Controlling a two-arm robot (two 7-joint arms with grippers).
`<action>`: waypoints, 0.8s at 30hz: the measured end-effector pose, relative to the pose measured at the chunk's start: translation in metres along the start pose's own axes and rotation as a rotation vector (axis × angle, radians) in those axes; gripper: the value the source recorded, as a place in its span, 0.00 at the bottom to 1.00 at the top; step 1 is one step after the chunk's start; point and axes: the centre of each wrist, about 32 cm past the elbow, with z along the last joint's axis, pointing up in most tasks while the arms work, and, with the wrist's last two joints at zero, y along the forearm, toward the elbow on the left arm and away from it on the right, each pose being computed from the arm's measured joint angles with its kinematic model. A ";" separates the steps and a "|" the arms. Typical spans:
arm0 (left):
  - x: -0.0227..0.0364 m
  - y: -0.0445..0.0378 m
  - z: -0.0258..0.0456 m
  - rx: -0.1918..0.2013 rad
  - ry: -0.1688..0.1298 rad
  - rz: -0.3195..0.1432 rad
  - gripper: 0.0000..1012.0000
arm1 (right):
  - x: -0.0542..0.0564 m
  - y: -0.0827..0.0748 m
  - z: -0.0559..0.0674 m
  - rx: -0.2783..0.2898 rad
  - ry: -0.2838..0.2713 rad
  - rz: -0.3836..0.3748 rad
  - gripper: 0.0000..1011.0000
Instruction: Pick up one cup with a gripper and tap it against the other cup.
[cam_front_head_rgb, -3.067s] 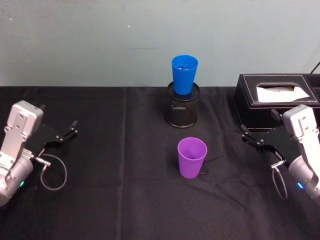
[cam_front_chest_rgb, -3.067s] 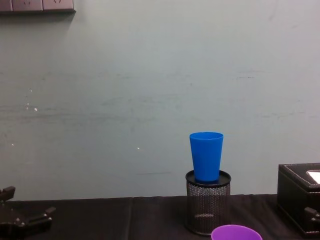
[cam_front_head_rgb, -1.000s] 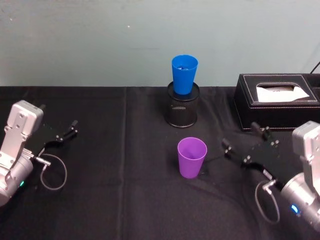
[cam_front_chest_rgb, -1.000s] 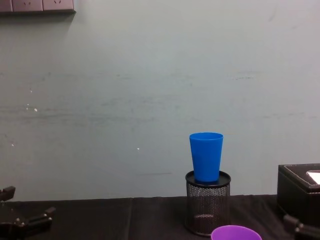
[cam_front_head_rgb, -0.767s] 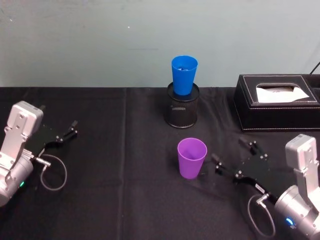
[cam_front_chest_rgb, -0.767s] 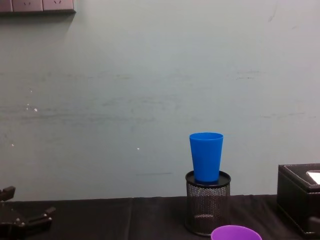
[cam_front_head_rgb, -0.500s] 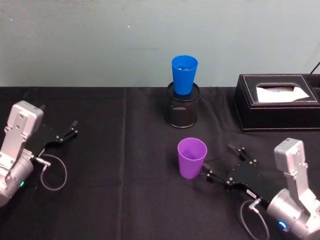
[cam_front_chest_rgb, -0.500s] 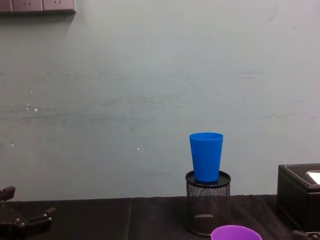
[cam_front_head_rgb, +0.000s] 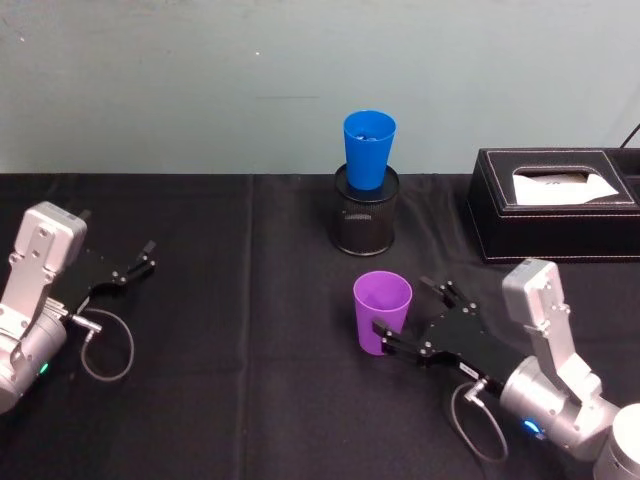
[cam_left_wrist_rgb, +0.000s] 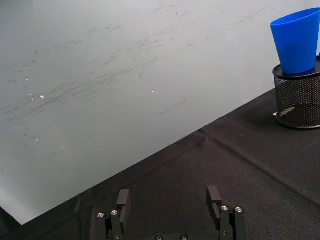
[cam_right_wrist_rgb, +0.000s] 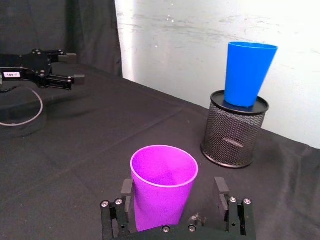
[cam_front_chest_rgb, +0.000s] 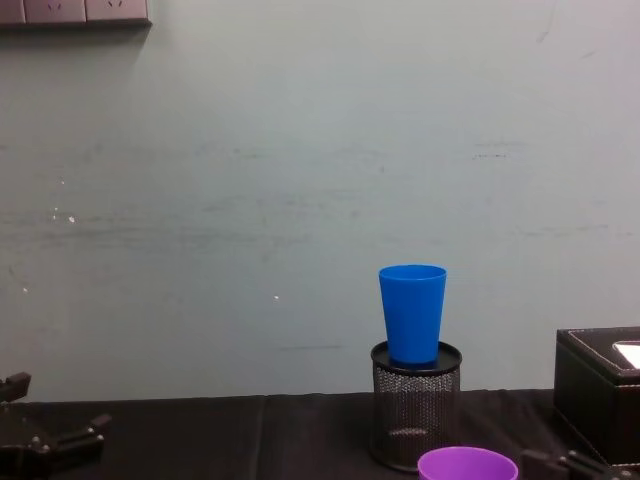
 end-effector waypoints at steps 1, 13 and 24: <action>0.0000 0.0000 0.0000 0.000 0.000 0.000 0.99 | 0.000 0.004 0.000 -0.002 0.000 0.006 0.99; 0.0000 0.0000 0.0000 0.000 0.000 0.000 0.99 | -0.002 0.021 -0.002 -0.005 0.007 0.030 0.99; 0.0000 0.0000 0.0000 0.000 0.000 0.000 0.99 | -0.004 0.029 -0.002 0.011 0.008 0.029 0.99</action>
